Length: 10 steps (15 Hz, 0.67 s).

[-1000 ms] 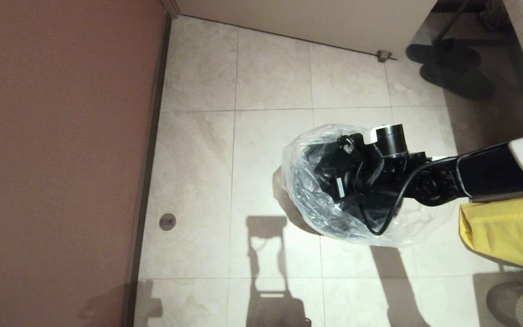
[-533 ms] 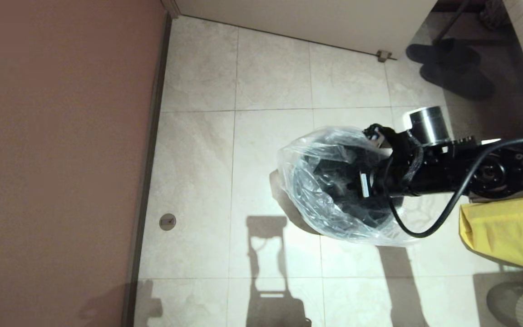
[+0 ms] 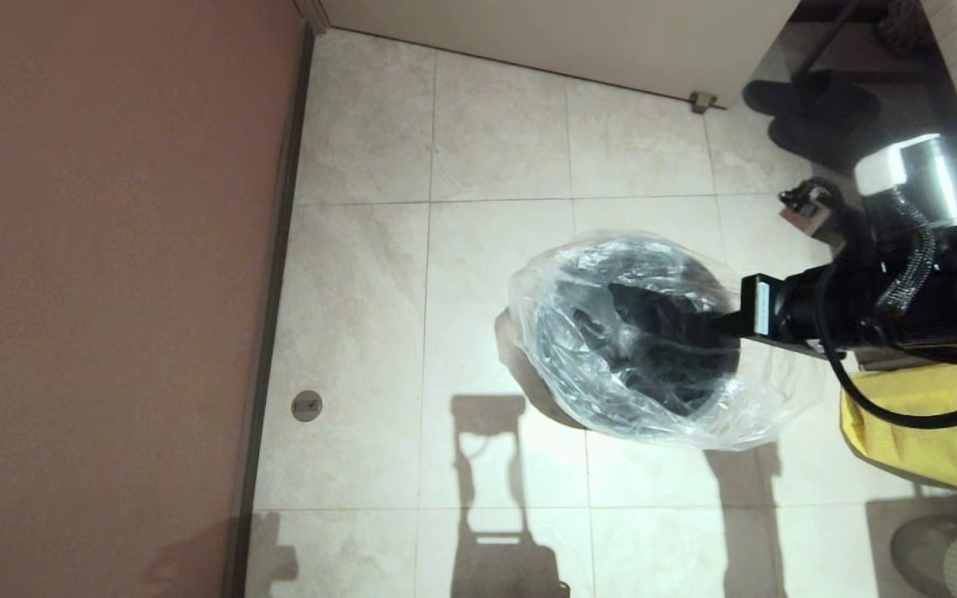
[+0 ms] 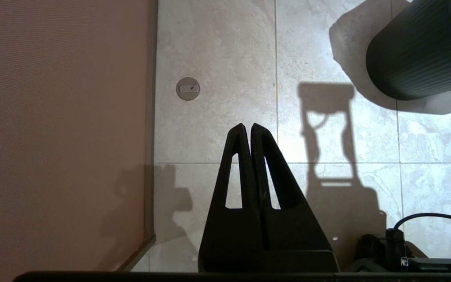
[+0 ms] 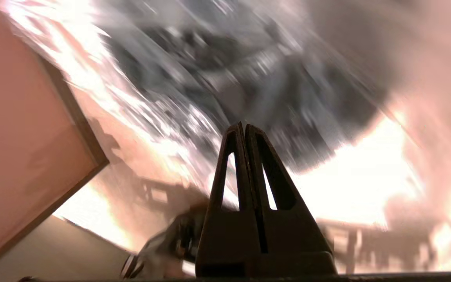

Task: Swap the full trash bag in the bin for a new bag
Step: Put the new garbage bag on the trash can

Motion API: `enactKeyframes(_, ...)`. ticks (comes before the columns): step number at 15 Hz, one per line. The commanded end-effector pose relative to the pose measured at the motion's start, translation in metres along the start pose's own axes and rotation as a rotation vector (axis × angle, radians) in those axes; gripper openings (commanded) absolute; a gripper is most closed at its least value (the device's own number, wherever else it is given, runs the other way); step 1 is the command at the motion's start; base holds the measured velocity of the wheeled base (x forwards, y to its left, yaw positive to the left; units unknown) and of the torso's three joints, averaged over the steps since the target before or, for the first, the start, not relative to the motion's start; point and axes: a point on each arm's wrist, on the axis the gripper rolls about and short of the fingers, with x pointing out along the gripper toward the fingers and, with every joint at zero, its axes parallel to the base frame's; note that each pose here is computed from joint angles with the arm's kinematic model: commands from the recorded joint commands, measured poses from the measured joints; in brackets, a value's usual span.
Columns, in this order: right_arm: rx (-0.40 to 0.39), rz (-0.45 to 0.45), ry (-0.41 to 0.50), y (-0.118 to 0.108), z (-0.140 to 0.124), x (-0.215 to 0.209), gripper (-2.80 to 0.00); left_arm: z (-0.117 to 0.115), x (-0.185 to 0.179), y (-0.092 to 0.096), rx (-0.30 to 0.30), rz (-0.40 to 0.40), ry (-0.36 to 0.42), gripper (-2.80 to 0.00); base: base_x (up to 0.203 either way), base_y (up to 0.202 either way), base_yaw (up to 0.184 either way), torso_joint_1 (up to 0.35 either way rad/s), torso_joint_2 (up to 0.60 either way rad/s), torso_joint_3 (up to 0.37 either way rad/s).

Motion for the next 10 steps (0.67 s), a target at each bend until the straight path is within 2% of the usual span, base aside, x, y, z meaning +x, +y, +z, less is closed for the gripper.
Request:
enactKeyframes(1, 0.024, -0.014, -0.008, -0.002, -0.002, -0.037, -2.80, 0.000, 0.000, 0.000, 0.000, 0.000, 0.000, -2.80, 0.000, 0.000, 0.000, 0.000, 0.00, 0.000)
enactKeyframes(7, 0.052, -0.052, 0.048, -0.006, -0.023, -0.104, -2.80, 0.000, 0.000, 0.000, 0.012, -0.002, 0.000, -2.80, 0.000, 0.000, 0.000, 0.000, 0.00, 0.000)
enactKeyframes(10, 0.110, -0.056, 0.027, -0.008, -0.028, -0.119, -2.80, 0.000, 0.000, 0.000, 0.015, 0.000, 0.001, -2.80, 0.000, 0.000, 0.000, 0.000, 0.00, 0.000)
